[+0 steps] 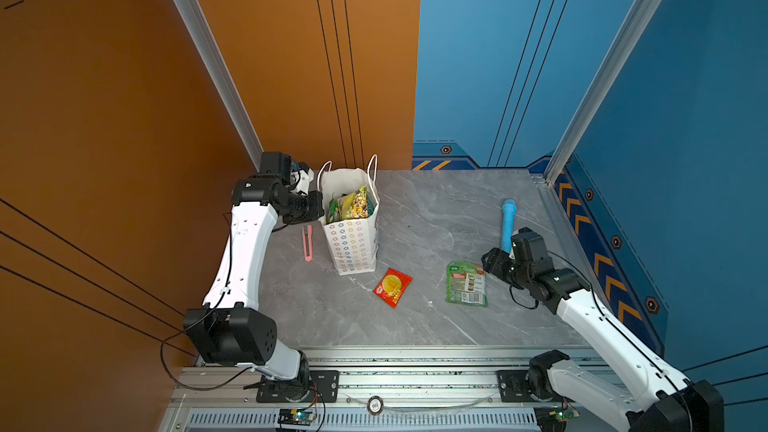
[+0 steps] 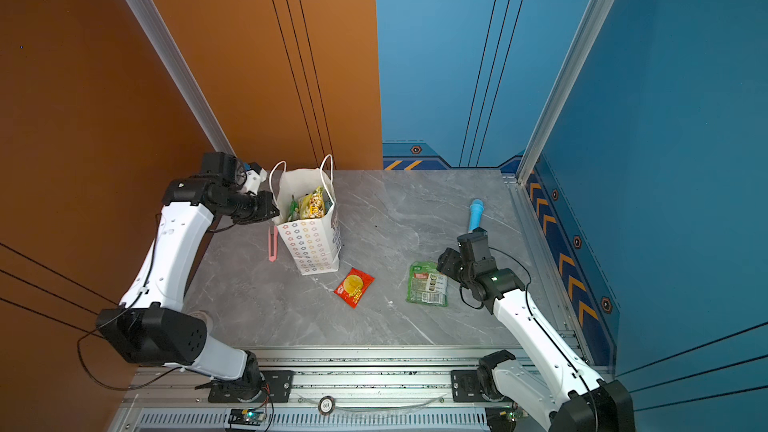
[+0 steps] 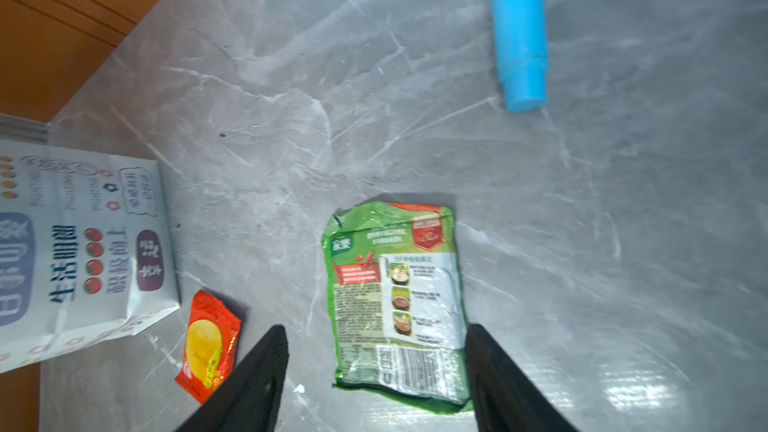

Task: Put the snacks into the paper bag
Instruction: 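Move the right gripper down to the green-and-white soup packet, then grasp the green-and-white soup packet by its edge with the right gripper, then lift the green packet and carry it over the bag opening, then lower the green packet into the bag and open the right gripper, then move the right gripper down to the small red packet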

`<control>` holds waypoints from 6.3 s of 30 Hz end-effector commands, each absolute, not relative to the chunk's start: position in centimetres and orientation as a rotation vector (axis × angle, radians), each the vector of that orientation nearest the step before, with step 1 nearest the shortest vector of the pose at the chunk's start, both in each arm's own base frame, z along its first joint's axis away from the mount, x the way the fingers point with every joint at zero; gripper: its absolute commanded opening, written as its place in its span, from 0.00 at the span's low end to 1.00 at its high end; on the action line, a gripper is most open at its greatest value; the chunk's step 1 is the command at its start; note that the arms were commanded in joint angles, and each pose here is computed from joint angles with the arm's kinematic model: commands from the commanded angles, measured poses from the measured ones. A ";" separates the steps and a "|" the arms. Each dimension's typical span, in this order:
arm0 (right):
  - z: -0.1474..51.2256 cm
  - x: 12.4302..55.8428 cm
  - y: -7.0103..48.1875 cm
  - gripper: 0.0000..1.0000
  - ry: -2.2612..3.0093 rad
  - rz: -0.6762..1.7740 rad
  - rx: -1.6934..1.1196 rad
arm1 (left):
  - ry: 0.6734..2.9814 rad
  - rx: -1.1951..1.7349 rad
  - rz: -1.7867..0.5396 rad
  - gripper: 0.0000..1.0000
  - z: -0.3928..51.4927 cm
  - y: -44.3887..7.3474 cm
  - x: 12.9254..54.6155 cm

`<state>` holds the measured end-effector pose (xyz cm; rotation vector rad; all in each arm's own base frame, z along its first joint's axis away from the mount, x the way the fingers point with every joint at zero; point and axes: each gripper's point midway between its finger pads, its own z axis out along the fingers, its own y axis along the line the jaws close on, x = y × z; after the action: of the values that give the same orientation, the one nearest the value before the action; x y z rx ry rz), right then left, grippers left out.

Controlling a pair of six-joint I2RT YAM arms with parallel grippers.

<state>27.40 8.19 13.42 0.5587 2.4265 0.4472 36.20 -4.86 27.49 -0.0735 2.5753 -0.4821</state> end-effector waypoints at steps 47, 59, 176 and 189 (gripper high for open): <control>0.7 26.7 10.8 0.15 2.740 0.358 0.565 | 2.500 -0.050 -0.522 0.00 29.6 -5.3 35.4; 8.2 29.2 12.2 0.00 2.580 0.444 0.499 | 2.497 -0.054 -0.514 0.00 29.6 -5.1 35.3; 41.1 38.3 43.6 0.50 1.993 0.852 -0.353 | 2.496 -0.058 -0.534 0.00 29.5 -5.0 35.3; 36.2 34.1 37.1 0.72 2.048 0.848 -0.332 | 2.492 -0.060 -0.536 0.00 29.7 -5.0 35.2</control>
<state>34.70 38.27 35.84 -0.3481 2.1016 0.8130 35.62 -4.67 27.70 -0.0824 2.5610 -0.4994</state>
